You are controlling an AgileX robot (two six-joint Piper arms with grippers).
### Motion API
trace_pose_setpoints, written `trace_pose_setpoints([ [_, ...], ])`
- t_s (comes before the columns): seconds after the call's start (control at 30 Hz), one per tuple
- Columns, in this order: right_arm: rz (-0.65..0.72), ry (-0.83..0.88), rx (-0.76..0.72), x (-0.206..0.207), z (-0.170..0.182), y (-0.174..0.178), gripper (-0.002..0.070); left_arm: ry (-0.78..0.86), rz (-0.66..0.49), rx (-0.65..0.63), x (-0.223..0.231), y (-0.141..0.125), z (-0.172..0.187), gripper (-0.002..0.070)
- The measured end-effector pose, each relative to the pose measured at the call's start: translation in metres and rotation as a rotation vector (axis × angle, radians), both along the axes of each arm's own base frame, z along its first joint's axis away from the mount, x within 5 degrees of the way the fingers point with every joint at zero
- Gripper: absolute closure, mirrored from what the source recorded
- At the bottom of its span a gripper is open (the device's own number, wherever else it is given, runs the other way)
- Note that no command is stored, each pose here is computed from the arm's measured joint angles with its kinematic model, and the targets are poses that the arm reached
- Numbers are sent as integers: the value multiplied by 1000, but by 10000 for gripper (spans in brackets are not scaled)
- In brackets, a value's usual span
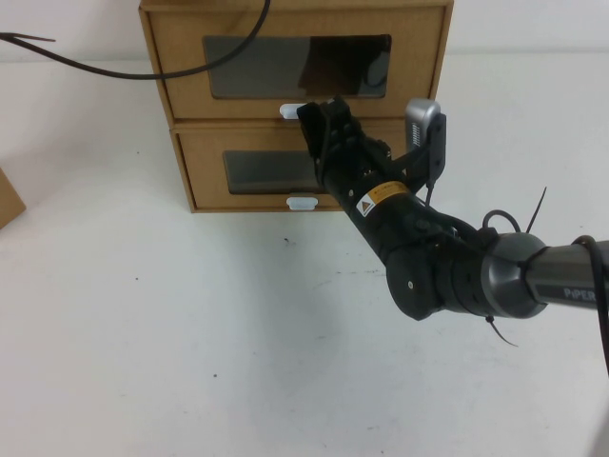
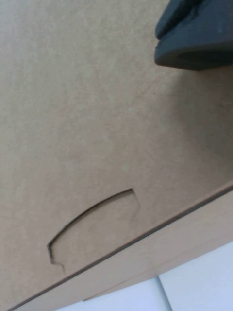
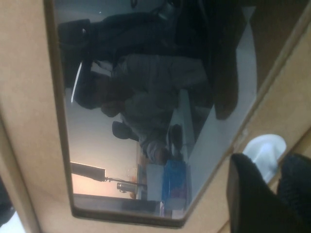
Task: Open the shoe box
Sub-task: 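Pull the top drawer of the cardboard box fully open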
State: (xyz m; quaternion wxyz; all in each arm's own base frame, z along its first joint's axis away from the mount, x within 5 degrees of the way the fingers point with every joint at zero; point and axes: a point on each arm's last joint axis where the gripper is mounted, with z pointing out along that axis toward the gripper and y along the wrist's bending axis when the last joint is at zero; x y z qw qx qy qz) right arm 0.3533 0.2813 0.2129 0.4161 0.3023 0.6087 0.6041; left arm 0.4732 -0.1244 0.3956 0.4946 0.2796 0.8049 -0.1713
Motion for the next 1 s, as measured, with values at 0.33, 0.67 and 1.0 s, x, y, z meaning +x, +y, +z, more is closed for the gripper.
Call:
trace_pose_setpoints([
  [0.33, -1, 1, 6, 2, 3, 1, 542, 0, 0, 0, 0, 0, 0, 680],
  [0.67, 10, 25, -44, 6, 6, 7, 558, -5, 4, 6, 0, 1, 0, 680],
  [1.0, 32, 24, -69, 6, 6, 8, 674, -4, 3, 8, 0, 1, 0, 680],
])
